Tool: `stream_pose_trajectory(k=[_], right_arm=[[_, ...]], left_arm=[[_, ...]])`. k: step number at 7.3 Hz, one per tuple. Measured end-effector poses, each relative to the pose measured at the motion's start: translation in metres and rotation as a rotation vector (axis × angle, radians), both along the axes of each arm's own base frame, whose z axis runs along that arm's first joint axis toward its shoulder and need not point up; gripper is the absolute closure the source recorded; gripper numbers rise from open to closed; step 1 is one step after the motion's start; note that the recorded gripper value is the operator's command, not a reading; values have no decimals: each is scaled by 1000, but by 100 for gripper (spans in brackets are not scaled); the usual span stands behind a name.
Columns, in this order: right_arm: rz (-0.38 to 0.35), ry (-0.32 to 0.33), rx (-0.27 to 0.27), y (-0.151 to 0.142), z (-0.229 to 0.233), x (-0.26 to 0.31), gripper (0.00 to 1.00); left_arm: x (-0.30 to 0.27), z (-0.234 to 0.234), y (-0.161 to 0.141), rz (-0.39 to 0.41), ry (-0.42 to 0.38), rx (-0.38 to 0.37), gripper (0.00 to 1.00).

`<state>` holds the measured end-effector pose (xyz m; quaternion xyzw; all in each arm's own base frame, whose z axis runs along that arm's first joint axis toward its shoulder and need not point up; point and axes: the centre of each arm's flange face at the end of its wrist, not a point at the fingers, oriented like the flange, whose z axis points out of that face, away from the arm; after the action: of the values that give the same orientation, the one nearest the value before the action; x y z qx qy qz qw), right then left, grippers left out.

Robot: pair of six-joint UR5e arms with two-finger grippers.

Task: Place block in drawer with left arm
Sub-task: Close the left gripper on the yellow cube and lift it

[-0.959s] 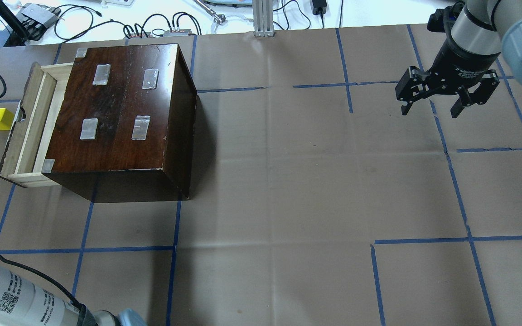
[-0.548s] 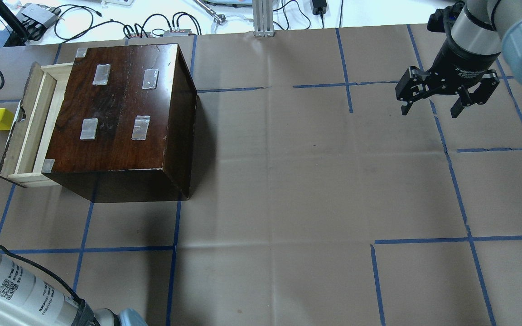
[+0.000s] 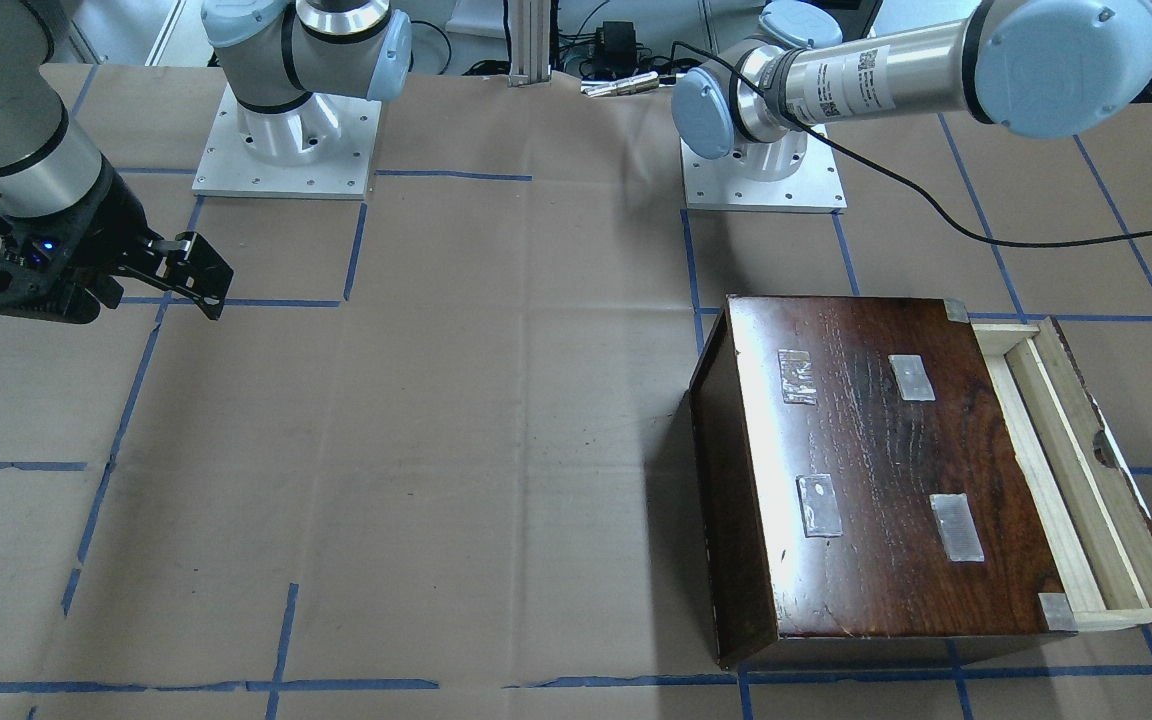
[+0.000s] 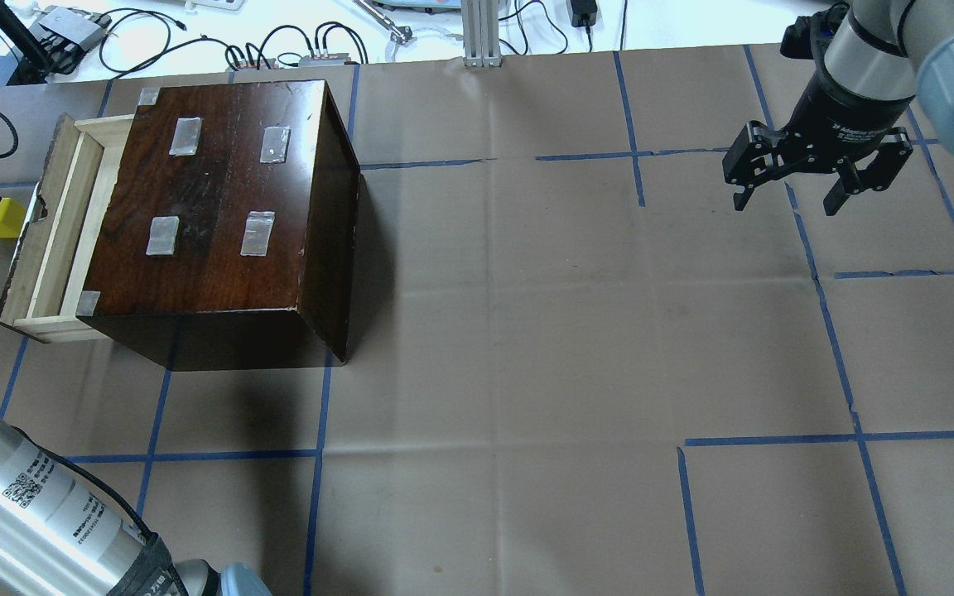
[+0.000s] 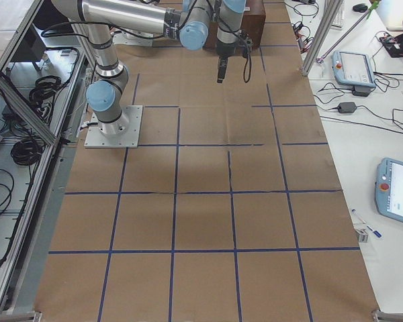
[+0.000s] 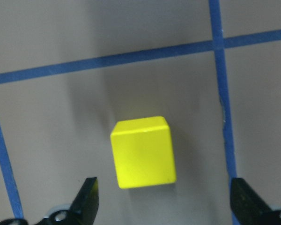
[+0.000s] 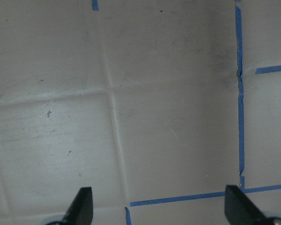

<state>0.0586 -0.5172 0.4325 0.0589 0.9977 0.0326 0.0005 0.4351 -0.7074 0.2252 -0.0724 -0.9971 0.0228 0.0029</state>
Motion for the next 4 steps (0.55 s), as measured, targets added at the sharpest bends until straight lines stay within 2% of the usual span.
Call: stream_pose_trajectory(k=[1,2,3,4], right_arm=[[0,0,0,0,0,0,0],[-1,0,0,0,0,0,0],[0,0,0,0,0,0,0],[0,0,0,0,0,0,0]], left_arm=[[4,-21,-7,6,8,5,2],[5,-34,-10,16,16,12,8],[5,-42,-11,23,21,16,68],[5,-44,-11,26,22,18,97]])
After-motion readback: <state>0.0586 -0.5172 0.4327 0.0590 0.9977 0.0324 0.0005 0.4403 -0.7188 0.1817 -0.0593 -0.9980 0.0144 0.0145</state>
